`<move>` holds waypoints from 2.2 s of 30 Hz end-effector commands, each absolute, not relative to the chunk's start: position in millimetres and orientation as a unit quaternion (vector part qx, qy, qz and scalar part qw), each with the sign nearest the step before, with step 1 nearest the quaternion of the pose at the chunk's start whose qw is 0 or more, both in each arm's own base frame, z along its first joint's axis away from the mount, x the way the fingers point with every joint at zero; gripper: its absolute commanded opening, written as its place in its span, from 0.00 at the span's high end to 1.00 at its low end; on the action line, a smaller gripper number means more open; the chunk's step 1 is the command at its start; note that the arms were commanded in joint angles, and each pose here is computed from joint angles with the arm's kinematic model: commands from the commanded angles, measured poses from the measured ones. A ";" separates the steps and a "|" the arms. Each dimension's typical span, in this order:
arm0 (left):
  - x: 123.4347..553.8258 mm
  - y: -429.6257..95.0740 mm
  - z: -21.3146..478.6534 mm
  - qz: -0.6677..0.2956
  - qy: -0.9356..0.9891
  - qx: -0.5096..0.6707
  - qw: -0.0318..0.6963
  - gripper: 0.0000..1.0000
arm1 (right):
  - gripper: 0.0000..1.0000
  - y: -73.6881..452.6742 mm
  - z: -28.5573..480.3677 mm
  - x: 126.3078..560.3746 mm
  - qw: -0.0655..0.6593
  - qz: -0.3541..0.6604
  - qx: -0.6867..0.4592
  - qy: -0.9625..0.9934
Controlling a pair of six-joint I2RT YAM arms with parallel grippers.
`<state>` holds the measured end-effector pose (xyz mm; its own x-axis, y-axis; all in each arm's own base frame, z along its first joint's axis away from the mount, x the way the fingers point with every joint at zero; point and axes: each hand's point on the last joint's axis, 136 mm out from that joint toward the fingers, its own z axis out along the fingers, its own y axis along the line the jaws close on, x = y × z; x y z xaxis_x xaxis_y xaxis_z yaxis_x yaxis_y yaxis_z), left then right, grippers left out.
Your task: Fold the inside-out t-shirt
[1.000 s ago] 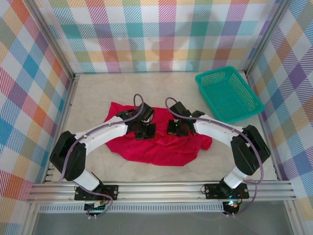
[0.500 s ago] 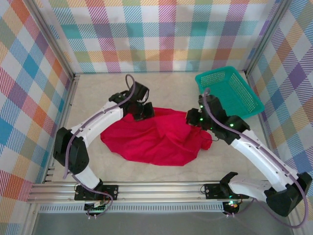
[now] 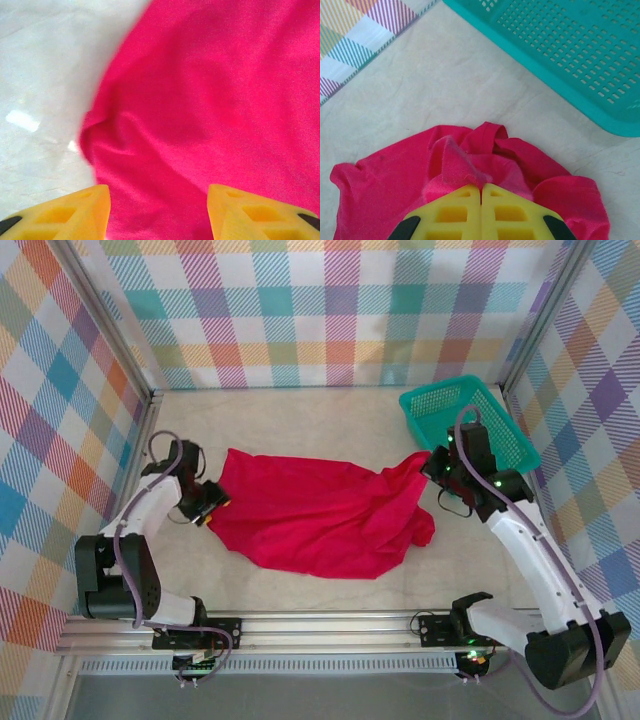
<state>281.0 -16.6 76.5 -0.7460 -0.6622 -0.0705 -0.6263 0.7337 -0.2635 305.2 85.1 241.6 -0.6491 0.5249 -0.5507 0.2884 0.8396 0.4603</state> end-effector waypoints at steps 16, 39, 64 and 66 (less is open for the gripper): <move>302.5 20.5 27.3 -0.080 0.896 -0.428 0.082 0.48 | 1.00 113.9 230.2 310.4 0.309 0.222 0.192 0.905; 373.4 21.8 148.9 -0.174 0.861 -0.439 0.192 1.00 | 1.00 117.9 346.8 346.4 0.398 0.235 0.150 0.874; 309.5 103.6 570.0 -0.325 0.624 -0.395 0.590 1.00 | 1.00 61.9 608.0 235.5 0.655 0.279 0.109 0.693; 325.0 109.4 554.1 -0.335 0.632 -0.402 0.572 1.00 | 1.00 64.6 593.4 255.7 0.642 0.262 0.113 0.711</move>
